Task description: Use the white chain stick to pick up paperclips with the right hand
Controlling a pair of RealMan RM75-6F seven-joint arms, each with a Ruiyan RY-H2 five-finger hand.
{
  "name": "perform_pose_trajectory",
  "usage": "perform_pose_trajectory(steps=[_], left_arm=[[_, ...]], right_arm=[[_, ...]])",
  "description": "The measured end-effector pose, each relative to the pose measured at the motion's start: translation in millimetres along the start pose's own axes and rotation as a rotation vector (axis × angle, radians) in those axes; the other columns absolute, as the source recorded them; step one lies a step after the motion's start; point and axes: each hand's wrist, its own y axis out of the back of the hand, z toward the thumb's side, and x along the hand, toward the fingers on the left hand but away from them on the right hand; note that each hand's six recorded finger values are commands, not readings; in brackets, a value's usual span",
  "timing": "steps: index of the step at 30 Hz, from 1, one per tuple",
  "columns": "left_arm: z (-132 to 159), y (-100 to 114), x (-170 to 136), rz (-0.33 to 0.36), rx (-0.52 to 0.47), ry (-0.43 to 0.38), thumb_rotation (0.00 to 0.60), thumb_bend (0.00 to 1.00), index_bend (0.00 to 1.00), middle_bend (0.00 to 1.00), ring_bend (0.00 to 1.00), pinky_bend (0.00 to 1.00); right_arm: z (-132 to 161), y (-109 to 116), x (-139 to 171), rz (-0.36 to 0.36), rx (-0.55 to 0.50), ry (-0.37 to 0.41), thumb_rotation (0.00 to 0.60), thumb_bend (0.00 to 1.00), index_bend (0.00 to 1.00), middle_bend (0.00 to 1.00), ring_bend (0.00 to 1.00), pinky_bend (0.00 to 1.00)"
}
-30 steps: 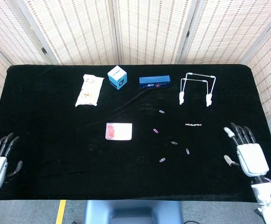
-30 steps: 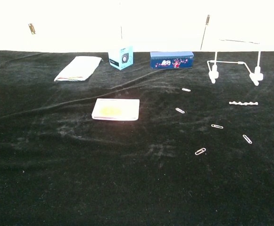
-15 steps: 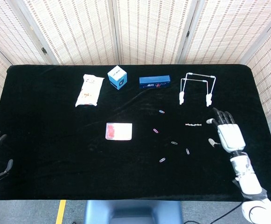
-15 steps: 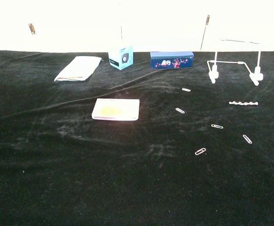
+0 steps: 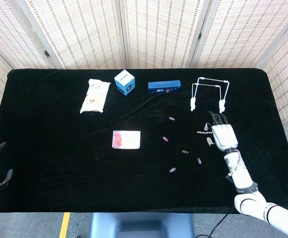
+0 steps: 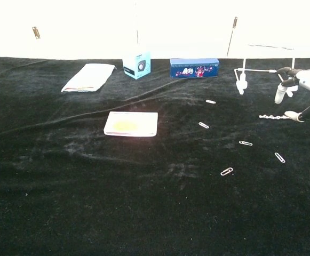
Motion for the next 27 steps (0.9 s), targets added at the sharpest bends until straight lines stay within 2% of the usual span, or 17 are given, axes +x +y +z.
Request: perform_pose_trajectory(steps=[9,16,27], left_arm=[[-2.3,0.7,0.6,-0.005,-0.001,0.003,0.600,0.50,0.00,0.00,0.00,0.01],[-2.2,0.7,0.8,-0.008,-0.002,0.002,0.600,0.50,0.00,0.00,0.00,0.01],[-4.1,1.8,1.9,-0.010,-0.009,0.004,0.600,0.50,0.00,0.00,0.00,0.01]], right_arm=[[1.6,-6.0,-10.5,0.021,0.040,-0.021,0.600,0.41,0.39,0.00,0.00,0.00],[1.3,-18.6,-21.4,0.043,0.060,-0.048,0.600,0.41,0.39,0.00,0.00,0.00],[9.8,-27.2,-33.0,0.040,0.038,-0.056,0.600,0.41,0.41,0.00,0.00,0.00]])
